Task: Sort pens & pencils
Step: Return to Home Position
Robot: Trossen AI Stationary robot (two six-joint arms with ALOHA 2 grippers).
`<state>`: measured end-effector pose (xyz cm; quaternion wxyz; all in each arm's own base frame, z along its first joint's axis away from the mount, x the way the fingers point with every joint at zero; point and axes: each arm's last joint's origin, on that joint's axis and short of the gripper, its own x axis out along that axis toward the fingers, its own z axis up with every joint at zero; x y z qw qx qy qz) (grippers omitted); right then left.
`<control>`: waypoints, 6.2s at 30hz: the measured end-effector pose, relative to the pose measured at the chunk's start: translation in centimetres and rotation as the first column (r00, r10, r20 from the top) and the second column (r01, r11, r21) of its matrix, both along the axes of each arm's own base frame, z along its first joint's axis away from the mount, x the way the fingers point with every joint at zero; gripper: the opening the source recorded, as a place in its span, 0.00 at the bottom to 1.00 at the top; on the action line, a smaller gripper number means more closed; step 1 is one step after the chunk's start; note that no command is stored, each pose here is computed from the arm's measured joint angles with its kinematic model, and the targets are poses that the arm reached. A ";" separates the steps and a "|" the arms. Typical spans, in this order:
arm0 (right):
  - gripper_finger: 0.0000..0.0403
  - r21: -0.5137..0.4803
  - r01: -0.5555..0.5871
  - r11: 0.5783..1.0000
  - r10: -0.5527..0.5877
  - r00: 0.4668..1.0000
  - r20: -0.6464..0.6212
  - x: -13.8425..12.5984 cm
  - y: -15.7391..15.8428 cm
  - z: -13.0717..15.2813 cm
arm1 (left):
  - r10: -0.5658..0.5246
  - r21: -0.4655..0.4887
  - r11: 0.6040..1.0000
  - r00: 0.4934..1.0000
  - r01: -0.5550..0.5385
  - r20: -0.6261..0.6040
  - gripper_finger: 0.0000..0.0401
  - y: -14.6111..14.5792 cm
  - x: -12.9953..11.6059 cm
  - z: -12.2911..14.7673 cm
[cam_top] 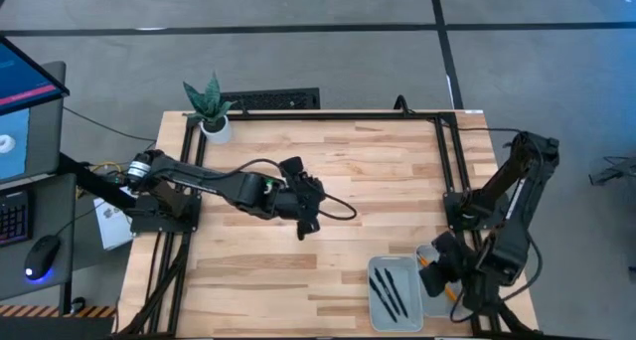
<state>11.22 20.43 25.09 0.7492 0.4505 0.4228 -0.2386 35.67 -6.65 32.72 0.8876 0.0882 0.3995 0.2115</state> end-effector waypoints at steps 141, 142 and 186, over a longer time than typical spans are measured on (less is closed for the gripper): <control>0.25 -0.720 0.585 0.374 0.208 0.704 0.680 -3.2 -25.4 -6.4 | 0.300 -0.056 0.919 0.598 -0.391 0.743 0.47 8.9 -27.3 -15.2; 0.25 -0.720 0.587 0.370 0.196 0.708 0.679 -3.2 -25.5 -6.4 | 0.308 -0.046 0.910 0.598 -0.411 0.740 0.47 9.0 -27.4 -15.2; 0.25 -0.775 0.457 0.436 0.128 0.821 0.556 -3.0 -25.6 -8.1 | 0.267 0.089 0.891 0.672 -0.446 0.691 0.47 9.0 -27.5 -15.3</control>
